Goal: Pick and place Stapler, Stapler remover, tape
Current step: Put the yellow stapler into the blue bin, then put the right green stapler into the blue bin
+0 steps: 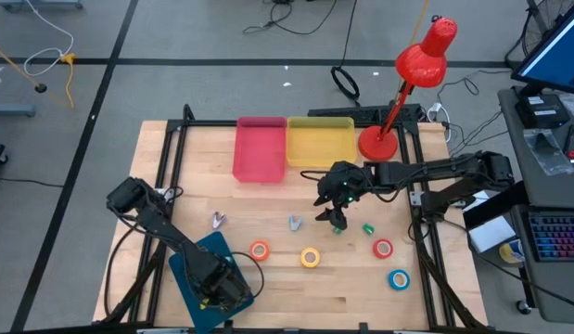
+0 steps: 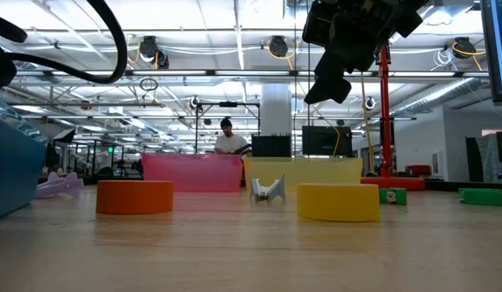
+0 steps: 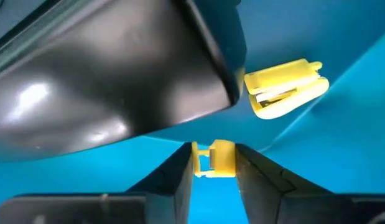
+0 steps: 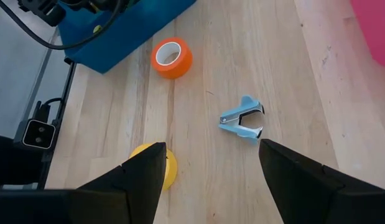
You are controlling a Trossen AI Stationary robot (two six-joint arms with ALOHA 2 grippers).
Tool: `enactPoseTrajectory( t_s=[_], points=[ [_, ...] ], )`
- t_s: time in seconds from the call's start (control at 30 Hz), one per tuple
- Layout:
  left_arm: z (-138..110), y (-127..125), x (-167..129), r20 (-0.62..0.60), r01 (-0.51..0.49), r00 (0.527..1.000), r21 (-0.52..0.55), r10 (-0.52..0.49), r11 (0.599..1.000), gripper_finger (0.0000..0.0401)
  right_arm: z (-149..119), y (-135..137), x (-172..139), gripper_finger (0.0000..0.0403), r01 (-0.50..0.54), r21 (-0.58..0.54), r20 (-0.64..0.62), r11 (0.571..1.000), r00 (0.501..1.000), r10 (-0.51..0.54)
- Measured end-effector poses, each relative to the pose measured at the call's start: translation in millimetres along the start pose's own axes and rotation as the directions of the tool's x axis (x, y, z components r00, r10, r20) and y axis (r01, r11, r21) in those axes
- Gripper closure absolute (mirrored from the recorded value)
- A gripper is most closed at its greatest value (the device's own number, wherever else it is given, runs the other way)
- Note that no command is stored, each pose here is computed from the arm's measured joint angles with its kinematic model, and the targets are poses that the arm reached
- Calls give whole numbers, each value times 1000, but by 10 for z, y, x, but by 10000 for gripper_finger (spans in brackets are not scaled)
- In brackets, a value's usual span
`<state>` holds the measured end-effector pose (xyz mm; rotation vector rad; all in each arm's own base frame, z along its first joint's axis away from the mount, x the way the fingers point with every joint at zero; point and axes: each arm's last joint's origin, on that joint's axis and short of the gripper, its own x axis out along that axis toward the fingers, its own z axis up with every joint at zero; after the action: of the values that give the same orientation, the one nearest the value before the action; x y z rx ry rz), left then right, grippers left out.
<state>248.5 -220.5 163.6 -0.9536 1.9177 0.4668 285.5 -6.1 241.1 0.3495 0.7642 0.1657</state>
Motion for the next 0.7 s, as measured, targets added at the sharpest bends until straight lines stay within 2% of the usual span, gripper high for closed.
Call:
enactPoseTrajectory(
  t_s=[0.47,0.6,0.7],
  points=[
    [-3,7,-7,3,-3,1000,-2,3,1000,171,-25,-5,0,151,5,-2,-25,1000,1000,-5],
    [-35,47,-90,5,-11,1000,-49,11,999,169,-122,-25,-8,151,22,-26,-122,999,992,-25],
    [-97,102,-223,61,12,998,-72,-8,997,178,-236,-44,-30,151,41,-25,-236,999,971,-46]
  ],
)
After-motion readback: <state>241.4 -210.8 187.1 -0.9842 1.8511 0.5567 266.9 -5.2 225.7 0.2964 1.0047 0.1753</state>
